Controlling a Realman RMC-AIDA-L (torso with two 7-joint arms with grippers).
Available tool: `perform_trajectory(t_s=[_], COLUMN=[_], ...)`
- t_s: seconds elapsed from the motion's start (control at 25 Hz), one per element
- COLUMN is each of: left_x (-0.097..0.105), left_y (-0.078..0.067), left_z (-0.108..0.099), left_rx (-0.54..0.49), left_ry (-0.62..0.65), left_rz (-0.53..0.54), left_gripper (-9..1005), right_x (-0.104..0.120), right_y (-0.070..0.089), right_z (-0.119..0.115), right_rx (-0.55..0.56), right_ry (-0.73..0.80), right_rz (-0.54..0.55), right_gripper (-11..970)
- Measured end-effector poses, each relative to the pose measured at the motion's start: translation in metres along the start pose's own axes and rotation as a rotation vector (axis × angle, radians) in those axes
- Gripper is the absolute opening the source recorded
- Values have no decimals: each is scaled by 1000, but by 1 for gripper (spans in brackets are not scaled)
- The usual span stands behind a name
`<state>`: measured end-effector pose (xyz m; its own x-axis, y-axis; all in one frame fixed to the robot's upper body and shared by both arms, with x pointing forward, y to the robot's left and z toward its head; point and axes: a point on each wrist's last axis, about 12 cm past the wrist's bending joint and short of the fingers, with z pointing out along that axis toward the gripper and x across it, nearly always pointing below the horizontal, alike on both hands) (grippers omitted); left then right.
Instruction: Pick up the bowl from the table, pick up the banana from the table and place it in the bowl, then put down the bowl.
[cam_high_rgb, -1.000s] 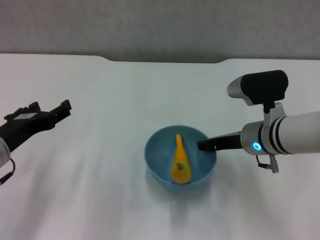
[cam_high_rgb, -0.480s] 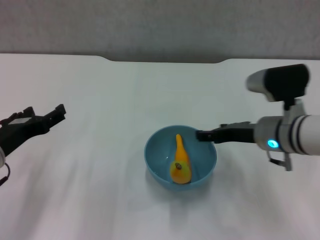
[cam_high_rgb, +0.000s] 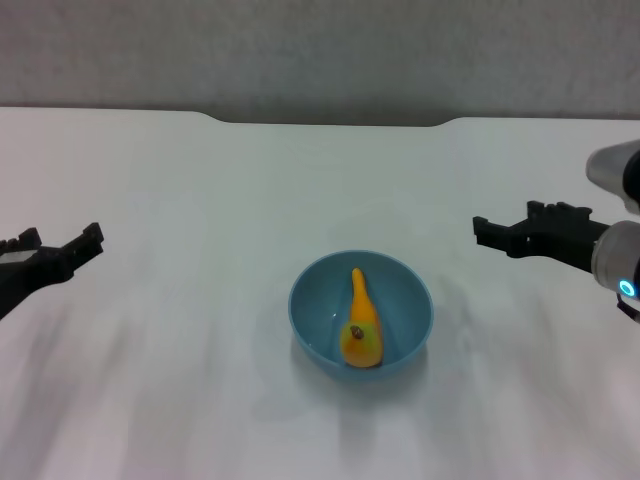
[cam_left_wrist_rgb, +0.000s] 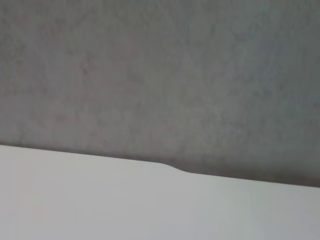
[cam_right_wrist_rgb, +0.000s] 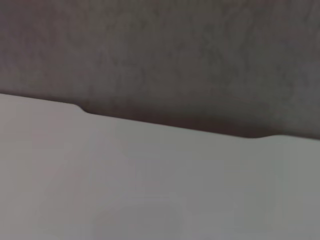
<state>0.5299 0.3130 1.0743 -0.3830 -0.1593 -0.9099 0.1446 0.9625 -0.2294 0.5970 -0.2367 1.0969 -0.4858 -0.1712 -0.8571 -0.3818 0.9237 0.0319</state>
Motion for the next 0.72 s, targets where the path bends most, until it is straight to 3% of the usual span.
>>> perform_trajectory(t_s=[0.36, 0.72], left_x=[27, 61], left_y=[14, 19], left_z=[3, -17], left_rx=[2, 65], left_ry=[-43, -266], left_rz=[50, 116], left_gripper=[893, 893], right_x=[28, 64], right_y=[5, 20], right_z=[0, -3], right_rx=[124, 241], right_ry=[-98, -228], right_rz=[-184, -329], right_gripper=[836, 836])
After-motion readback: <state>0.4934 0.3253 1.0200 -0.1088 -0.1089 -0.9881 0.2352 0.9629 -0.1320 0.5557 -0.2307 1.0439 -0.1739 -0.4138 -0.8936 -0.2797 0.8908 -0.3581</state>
